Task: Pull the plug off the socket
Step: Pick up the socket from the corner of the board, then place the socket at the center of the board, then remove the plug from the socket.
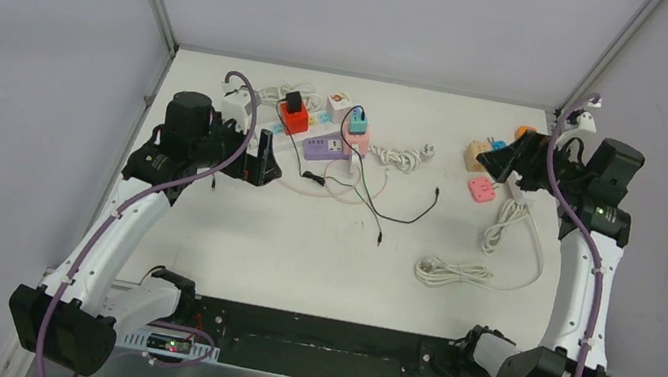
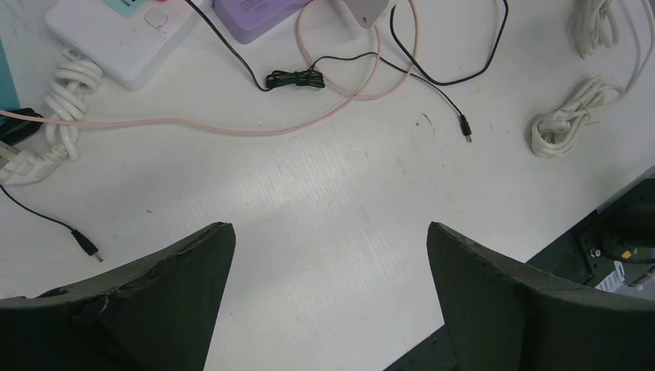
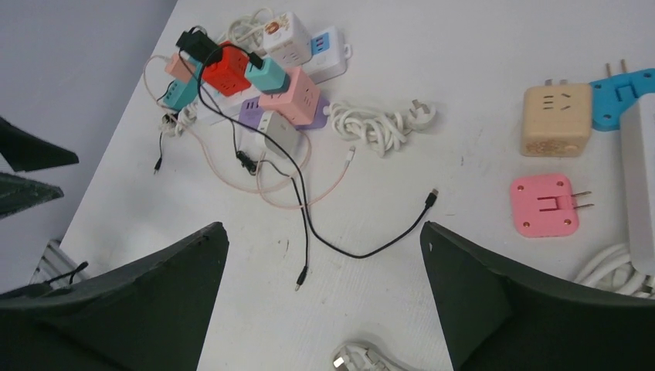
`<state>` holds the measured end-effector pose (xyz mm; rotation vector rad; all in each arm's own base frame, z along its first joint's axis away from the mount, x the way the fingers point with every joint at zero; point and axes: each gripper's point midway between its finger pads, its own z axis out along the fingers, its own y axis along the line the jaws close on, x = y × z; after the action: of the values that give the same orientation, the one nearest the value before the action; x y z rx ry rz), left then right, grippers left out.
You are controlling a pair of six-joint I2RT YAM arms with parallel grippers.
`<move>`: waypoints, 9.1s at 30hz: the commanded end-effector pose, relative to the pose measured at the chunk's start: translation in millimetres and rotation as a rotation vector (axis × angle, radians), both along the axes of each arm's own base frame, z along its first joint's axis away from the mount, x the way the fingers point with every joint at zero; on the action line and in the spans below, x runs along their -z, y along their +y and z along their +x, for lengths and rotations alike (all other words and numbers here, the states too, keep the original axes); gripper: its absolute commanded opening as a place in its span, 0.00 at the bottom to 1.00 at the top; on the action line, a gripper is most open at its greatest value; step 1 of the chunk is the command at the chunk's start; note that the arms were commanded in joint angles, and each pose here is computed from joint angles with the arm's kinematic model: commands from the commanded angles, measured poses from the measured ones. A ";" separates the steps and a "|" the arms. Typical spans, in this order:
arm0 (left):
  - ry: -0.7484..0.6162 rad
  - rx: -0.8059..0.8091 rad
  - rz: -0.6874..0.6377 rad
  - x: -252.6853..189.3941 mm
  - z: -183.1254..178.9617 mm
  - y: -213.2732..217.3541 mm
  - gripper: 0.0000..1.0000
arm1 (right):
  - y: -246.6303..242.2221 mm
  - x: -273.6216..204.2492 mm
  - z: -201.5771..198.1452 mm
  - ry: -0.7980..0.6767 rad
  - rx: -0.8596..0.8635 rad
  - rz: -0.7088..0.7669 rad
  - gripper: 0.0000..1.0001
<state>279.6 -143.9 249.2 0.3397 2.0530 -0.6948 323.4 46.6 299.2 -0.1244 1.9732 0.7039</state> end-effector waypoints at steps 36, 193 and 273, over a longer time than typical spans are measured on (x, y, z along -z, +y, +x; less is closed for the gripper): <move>-0.213 -0.567 0.246 58.3 192.5 139.1 0.93 | 104.2 52.0 -72.7 -0.080 -0.675 -0.227 1.00; -0.449 0.756 0.114 56.7 -93.4 -207.8 0.00 | 107.6 75.4 -70.5 0.018 -0.729 -0.229 1.00; -0.569 0.764 0.008 196.9 -132.0 -193.5 0.55 | 191.5 228.9 -147.3 -0.390 -1.520 -0.752 0.57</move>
<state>150.1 -334.5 54.3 1.2123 1.3483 -0.8888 177.0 233.3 73.4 -2.1534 1.3847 0.6549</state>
